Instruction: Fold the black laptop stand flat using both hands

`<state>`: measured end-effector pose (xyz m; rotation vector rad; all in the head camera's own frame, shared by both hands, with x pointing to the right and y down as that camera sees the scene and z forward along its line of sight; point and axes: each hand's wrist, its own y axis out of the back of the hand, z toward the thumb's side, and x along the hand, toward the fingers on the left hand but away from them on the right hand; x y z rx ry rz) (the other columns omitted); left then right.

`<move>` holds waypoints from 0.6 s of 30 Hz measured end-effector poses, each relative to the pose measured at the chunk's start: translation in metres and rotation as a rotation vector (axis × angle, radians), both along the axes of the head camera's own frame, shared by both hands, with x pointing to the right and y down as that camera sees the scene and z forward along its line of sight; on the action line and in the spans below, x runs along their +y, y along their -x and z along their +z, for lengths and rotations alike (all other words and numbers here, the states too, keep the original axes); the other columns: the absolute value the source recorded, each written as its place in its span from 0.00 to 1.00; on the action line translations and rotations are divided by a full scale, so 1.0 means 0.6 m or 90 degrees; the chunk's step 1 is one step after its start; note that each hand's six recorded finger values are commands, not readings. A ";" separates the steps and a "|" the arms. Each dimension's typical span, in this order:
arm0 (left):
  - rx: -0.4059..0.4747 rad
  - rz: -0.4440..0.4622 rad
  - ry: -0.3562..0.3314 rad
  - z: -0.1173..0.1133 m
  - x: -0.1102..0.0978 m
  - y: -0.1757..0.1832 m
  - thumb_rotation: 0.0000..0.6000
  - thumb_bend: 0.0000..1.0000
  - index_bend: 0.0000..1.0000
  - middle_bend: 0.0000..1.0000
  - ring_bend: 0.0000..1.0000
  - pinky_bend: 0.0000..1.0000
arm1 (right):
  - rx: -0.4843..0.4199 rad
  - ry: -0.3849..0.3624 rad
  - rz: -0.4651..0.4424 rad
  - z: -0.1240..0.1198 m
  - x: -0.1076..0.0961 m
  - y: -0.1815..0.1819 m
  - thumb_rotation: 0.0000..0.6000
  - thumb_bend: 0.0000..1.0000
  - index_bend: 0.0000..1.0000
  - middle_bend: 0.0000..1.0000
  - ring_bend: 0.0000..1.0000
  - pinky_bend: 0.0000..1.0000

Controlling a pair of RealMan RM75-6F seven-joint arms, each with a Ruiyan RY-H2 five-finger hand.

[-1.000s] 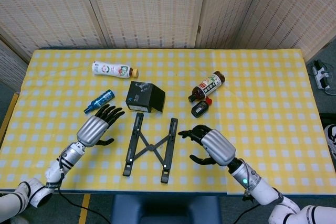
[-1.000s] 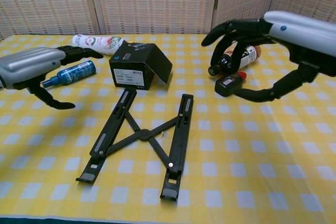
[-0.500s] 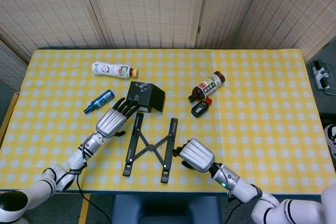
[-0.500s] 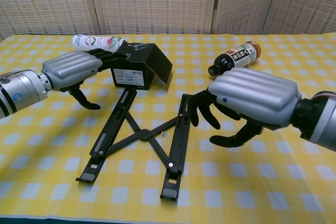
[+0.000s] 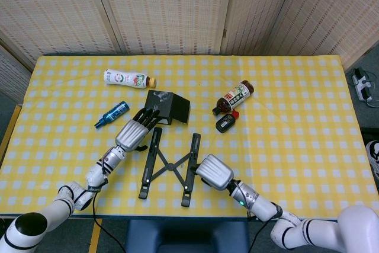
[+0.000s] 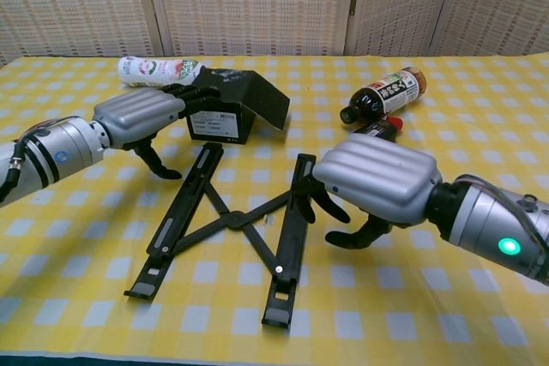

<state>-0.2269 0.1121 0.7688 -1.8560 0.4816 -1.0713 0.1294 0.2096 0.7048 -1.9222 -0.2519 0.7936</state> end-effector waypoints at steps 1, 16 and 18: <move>0.000 0.000 0.001 0.001 0.001 0.001 1.00 0.18 0.00 0.01 0.00 0.00 | 0.003 -0.002 -0.003 0.004 0.000 0.001 1.00 0.34 0.54 0.73 0.82 0.83; 0.028 -0.021 0.037 0.003 0.017 0.005 1.00 0.18 0.00 0.01 0.00 0.00 | 0.004 -0.044 -0.056 0.032 0.009 0.029 1.00 0.34 0.54 0.73 0.82 0.83; 0.034 -0.027 0.044 0.003 0.018 0.005 1.00 0.18 0.00 0.01 0.00 0.00 | 0.005 -0.054 -0.064 0.033 0.010 0.033 1.00 0.34 0.54 0.73 0.82 0.83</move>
